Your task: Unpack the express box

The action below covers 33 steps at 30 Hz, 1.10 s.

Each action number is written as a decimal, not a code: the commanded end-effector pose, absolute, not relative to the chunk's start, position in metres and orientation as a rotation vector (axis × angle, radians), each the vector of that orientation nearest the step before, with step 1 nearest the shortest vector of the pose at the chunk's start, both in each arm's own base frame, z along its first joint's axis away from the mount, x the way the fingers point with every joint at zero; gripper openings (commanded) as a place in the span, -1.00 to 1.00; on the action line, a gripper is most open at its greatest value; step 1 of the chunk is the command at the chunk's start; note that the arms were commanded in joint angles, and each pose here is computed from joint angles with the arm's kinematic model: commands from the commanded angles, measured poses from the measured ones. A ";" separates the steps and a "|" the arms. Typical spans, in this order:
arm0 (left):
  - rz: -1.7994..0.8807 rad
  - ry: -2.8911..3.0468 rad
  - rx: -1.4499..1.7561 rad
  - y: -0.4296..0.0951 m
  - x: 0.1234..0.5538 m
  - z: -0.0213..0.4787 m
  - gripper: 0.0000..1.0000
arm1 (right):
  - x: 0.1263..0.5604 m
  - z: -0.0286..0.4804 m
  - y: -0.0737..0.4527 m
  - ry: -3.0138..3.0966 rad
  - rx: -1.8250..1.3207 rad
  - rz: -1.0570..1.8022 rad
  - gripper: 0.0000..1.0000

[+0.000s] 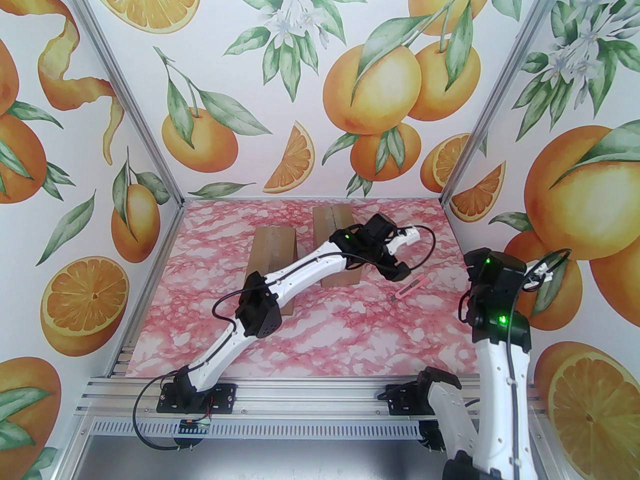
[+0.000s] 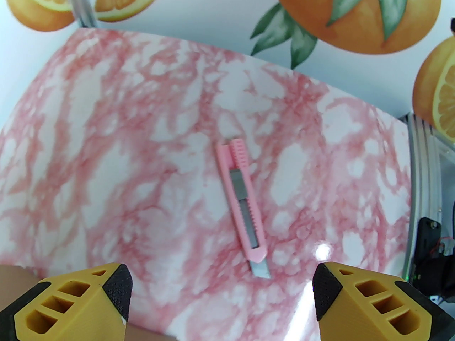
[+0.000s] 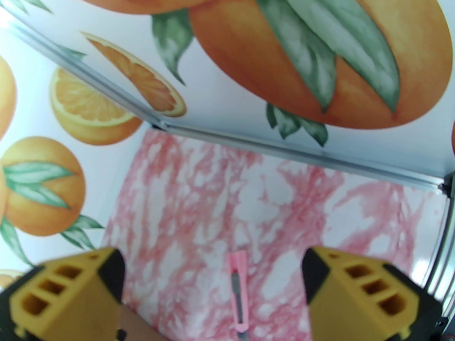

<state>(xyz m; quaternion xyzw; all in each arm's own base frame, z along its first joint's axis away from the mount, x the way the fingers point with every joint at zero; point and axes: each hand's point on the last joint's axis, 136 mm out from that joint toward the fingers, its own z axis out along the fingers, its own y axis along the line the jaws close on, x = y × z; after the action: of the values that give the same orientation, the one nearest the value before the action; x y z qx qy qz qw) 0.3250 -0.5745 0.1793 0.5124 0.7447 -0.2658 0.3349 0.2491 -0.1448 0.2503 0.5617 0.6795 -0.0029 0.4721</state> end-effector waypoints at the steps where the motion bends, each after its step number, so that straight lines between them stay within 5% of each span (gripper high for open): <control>1: -0.689 1.879 1.278 -0.584 0.333 0.201 0.74 | 0.256 0.191 -0.136 1.880 1.470 0.031 0.72; 15: -0.735 1.863 1.266 -0.598 0.333 0.184 0.73 | 0.316 0.100 -0.151 2.210 1.523 -0.001 0.63; 26: -0.866 1.813 1.308 -0.611 0.324 0.169 0.73 | 0.364 0.053 -0.158 2.330 1.471 0.067 0.16; 33: -0.827 1.848 1.309 -0.610 0.330 0.147 0.71 | 0.377 0.028 -0.136 2.399 1.447 0.119 0.16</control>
<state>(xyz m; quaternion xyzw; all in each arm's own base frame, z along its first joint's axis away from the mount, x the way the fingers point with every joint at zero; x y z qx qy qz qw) 0.3249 -0.6083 0.1638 0.5088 0.7131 -0.3207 0.3604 0.3578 -0.1462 0.0235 0.5258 0.8370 0.0180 0.1505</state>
